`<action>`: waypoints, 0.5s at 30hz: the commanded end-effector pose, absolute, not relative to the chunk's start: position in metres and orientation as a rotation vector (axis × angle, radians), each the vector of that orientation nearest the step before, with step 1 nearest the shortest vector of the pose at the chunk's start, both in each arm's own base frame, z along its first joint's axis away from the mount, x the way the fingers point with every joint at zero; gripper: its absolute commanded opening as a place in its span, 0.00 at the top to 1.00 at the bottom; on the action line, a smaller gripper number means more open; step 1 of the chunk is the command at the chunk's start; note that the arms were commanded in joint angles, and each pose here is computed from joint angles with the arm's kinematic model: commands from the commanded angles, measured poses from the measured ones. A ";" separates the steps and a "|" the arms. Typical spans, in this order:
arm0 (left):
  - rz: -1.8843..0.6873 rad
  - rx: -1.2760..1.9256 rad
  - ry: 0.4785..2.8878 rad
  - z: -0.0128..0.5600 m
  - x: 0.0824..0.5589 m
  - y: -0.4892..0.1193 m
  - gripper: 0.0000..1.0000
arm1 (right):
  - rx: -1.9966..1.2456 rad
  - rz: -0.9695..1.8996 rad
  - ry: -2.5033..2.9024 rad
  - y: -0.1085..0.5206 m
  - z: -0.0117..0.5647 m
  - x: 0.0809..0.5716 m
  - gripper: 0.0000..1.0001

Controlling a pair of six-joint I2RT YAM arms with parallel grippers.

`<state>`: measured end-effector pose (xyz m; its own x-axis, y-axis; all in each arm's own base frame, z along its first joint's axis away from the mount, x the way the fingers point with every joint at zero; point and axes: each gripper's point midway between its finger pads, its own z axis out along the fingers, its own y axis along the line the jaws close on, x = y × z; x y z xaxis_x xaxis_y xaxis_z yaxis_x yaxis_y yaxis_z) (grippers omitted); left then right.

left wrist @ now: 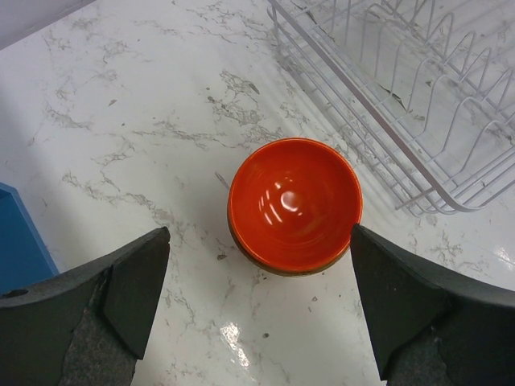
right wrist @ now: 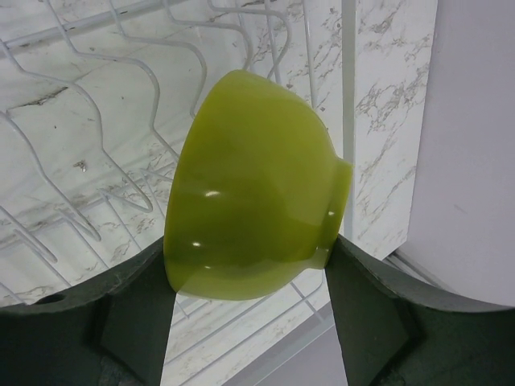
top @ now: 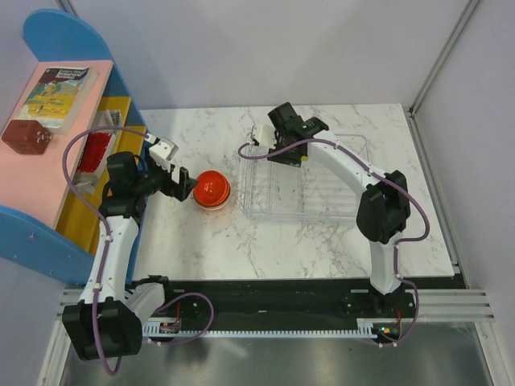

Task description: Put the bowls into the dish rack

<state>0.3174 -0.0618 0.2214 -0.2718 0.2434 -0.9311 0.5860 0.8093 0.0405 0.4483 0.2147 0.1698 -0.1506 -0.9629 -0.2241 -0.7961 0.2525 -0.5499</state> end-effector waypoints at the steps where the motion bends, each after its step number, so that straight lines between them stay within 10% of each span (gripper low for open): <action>1: -0.397 0.618 1.816 0.232 0.318 -0.064 0.00 | -1.577 -0.461 1.930 0.225 0.184 0.461 1.00; 15: -0.408 0.620 1.815 0.231 0.318 -0.065 0.00 | -1.690 -0.505 1.908 0.235 0.163 0.457 1.00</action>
